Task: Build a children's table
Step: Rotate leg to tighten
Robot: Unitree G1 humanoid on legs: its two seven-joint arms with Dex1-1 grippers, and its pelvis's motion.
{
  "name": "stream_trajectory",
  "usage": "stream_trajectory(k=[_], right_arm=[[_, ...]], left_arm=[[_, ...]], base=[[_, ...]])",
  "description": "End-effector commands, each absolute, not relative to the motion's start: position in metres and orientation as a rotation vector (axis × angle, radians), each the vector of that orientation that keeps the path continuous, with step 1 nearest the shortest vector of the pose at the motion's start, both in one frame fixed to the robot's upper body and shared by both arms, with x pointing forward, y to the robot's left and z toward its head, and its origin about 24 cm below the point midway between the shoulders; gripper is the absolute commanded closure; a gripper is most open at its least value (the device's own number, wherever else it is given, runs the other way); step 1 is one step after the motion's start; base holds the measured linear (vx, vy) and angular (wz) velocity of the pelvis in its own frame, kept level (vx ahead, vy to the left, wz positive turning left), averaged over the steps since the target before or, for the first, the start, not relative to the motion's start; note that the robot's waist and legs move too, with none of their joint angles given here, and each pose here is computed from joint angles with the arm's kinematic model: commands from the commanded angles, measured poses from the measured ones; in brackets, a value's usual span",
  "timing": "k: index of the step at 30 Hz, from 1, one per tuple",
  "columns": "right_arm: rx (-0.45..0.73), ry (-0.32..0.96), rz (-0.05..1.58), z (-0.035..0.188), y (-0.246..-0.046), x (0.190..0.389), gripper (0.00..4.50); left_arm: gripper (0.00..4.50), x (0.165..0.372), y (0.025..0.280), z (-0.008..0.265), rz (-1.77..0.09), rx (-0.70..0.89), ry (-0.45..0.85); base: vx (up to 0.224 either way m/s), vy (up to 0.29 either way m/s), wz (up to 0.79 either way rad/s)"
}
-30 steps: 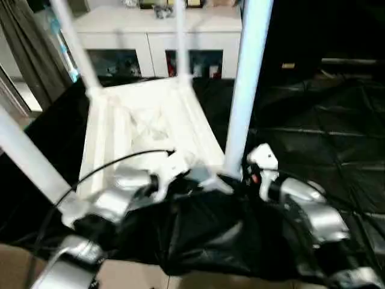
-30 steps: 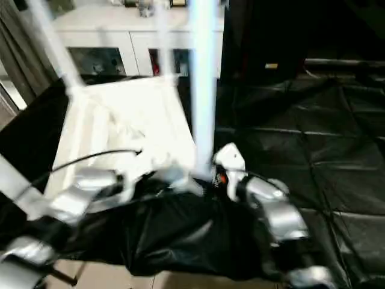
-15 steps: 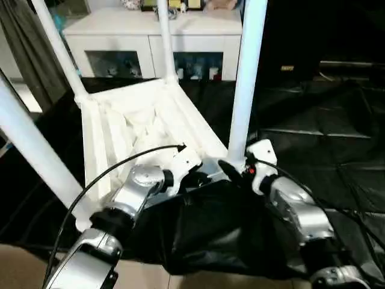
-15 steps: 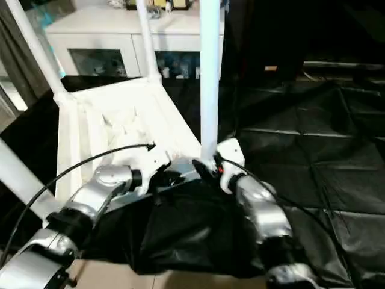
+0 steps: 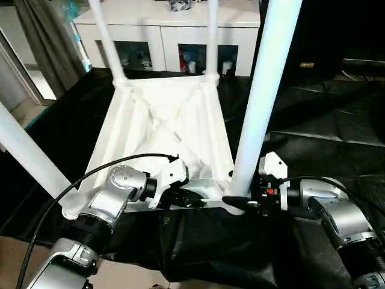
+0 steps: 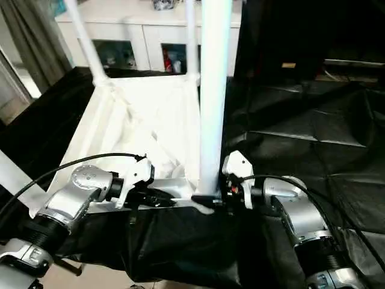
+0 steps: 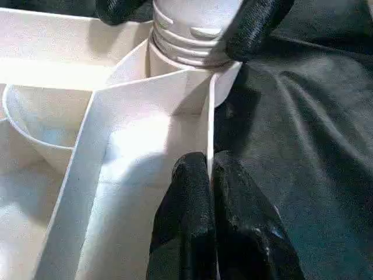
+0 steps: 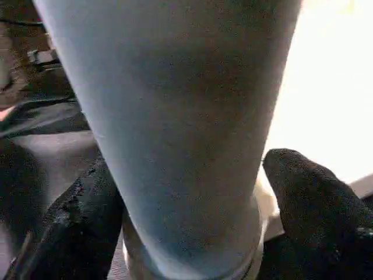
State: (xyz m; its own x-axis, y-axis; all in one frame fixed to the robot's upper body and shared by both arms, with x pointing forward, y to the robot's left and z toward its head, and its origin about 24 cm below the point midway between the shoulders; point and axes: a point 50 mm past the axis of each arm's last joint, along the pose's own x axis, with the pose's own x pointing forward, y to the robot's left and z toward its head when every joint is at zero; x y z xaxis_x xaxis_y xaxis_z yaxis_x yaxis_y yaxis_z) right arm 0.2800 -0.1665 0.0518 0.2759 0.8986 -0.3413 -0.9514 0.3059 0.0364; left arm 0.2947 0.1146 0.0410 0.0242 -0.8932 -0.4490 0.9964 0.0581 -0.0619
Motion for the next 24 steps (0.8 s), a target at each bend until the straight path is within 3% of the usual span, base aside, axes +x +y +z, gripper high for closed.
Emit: stream_trajectory(k=[1,13,21,24], right_arm=[[-0.21,0.315,1.286,0.055,-0.165,0.279,0.67],[-0.141,0.323,1.285,0.047,-0.153,0.274,1.47],[-0.094,0.342,0.908,0.025,-0.149,0.292,1.77],[-0.049,0.35,0.697,0.015,-0.133,0.302,1.77]], left_arm=[[4.5,0.288,0.111,0.04,-1.578,0.259,0.419],[4.5,0.292,0.113,0.04,-1.503,0.248,0.398],[4.5,0.312,0.099,0.037,-1.253,0.243,0.357],[4.5,0.321,0.08,0.036,-1.127,0.222,0.33]], base=[[0.0,0.0,0.0],[0.0,0.0,0.0],[0.0,0.0,0.0],[0.0,0.0,0.0]])
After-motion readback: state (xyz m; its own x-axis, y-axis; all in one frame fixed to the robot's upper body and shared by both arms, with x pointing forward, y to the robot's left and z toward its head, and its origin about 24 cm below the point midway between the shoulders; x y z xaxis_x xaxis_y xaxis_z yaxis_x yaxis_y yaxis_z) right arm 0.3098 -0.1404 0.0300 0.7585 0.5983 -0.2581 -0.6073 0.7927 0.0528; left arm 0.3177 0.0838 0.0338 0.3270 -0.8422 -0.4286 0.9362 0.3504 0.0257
